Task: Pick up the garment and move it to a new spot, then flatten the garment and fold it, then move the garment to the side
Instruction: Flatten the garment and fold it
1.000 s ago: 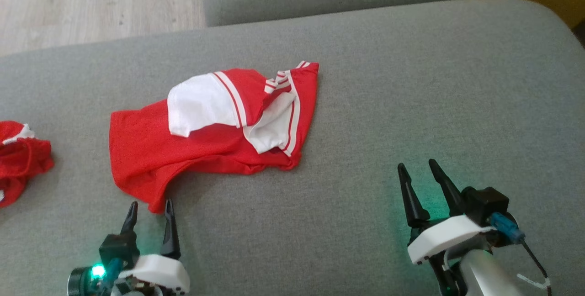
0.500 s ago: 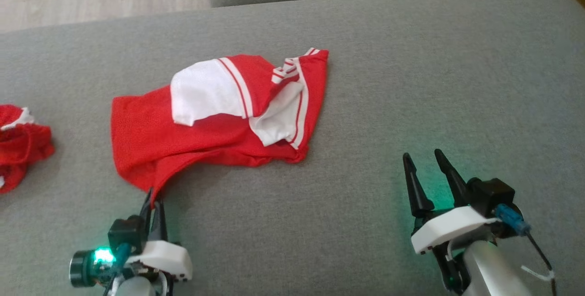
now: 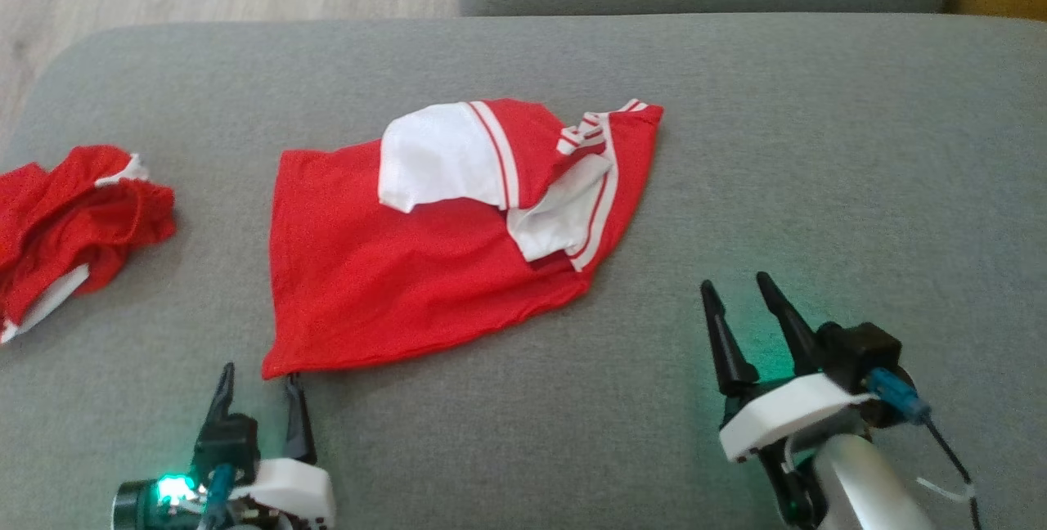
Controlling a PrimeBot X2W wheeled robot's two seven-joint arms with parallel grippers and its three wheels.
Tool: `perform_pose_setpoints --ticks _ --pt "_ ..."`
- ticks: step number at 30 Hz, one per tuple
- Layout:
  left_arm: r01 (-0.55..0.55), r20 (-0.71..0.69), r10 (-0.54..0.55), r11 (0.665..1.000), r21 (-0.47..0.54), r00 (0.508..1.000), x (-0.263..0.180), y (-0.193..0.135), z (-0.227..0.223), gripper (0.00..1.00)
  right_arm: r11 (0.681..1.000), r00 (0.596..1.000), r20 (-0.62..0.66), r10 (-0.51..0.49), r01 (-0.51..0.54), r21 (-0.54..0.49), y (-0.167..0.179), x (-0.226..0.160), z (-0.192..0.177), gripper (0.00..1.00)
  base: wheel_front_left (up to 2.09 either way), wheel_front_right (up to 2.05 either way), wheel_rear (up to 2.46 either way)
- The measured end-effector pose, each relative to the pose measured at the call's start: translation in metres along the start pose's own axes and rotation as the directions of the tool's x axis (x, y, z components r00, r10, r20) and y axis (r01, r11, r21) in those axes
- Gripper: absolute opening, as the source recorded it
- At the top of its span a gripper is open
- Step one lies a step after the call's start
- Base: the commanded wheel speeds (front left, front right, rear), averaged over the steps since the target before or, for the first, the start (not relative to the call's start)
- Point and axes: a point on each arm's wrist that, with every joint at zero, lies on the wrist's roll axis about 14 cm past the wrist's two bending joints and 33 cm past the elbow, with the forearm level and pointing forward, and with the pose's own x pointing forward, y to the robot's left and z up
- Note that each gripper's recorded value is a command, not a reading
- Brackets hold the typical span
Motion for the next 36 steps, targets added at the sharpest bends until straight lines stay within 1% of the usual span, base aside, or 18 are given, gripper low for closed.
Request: perform_pose_setpoints --ticks 2,5,8,11,14,18,21,23,27,33,34,35,36 --pt "-0.003 -0.002 0.003 1.000 -0.005 1.000 -0.001 0.000 -0.001 1.00 1.000 1.000 -0.003 0.019 -0.019 -0.004 0.006 0.003 0.000 1.00 0.00 0.00 0.00" --pt "0.000 -0.006 0.000 1.000 -0.022 1.000 -0.005 -0.001 -0.003 1.00 0.995 0.995 0.004 0.098 -0.098 -0.029 0.028 0.017 0.006 1.00 0.00 0.00 0.00" --pt "-0.005 0.005 0.005 0.999 -0.040 1.000 -0.008 0.001 0.000 1.00 0.979 0.981 0.017 0.193 -0.191 -0.068 0.056 0.037 0.017 1.00 0.00 0.00 0.00" --pt "-0.017 0.014 0.018 0.998 -0.060 1.000 -0.010 0.005 0.003 1.00 0.965 0.968 0.019 0.251 -0.249 -0.079 0.074 0.055 0.024 1.00 0.00 0.00 0.00" --pt "-0.022 0.027 0.023 0.998 -0.059 0.999 -0.010 0.007 0.008 1.00 0.963 0.965 -0.009 0.262 -0.262 -0.068 0.078 0.069 0.020 1.00 0.00 0.00 0.00" --pt "-0.024 0.033 0.027 0.996 -0.080 0.999 -0.009 0.008 0.011 1.00 0.963 0.963 -0.078 0.259 -0.264 -0.054 0.077 0.083 0.002 1.00 0.00 0.00 0.00" --pt "-0.026 0.021 0.028 0.995 -0.093 0.999 -0.010 0.006 0.007 1.00 0.963 0.960 -0.095 0.262 -0.266 -0.034 0.078 0.092 -0.002 1.00 0.00 0.00 0.00" --pt "-0.032 0.012 0.033 0.994 -0.109 0.999 -0.010 0.006 0.005 1.00 0.958 0.954 -0.110 0.277 -0.283 -0.046 0.082 0.097 -0.004 1.00 0.00 0.00 0.00" --pt "-0.029 0.015 0.031 0.994 -0.109 0.999 -0.006 0.004 0.008 1.00 0.950 0.946 -0.134 0.296 -0.306 -0.066 0.087 0.107 -0.008 1.00 0.00 0.00 0.00" --pt "-0.029 0.028 0.033 0.992 -0.119 0.999 -0.002 0.003 0.014 1.00 0.932 0.934 -0.178 0.310 -0.336 -0.137 0.088 0.113 -0.017 1.00 0.00 0.00 0.00" --pt "-0.032 0.027 0.036 0.992 -0.123 0.999 -0.002 0.004 0.014 1.00 0.931 0.932 -0.191 0.307 -0.336 -0.143 0.087 0.112 -0.021 0.88 0.00 0.00 0.00" --pt "-0.033 0.027 0.036 0.992 -0.123 0.999 -0.002 0.004 0.014 1.00 0.930 0.931 -0.205 0.303 -0.336 -0.149 0.085 0.111 -0.025 0.28 0.00 0.00 0.00" --pt "-0.032 0.027 0.036 0.992 -0.123 0.999 -0.002 0.003 0.014 1.00 0.931 0.930 -0.218 0.296 -0.332 -0.151 0.083 0.109 -0.028 0.00 0.00 0.00 0.00"
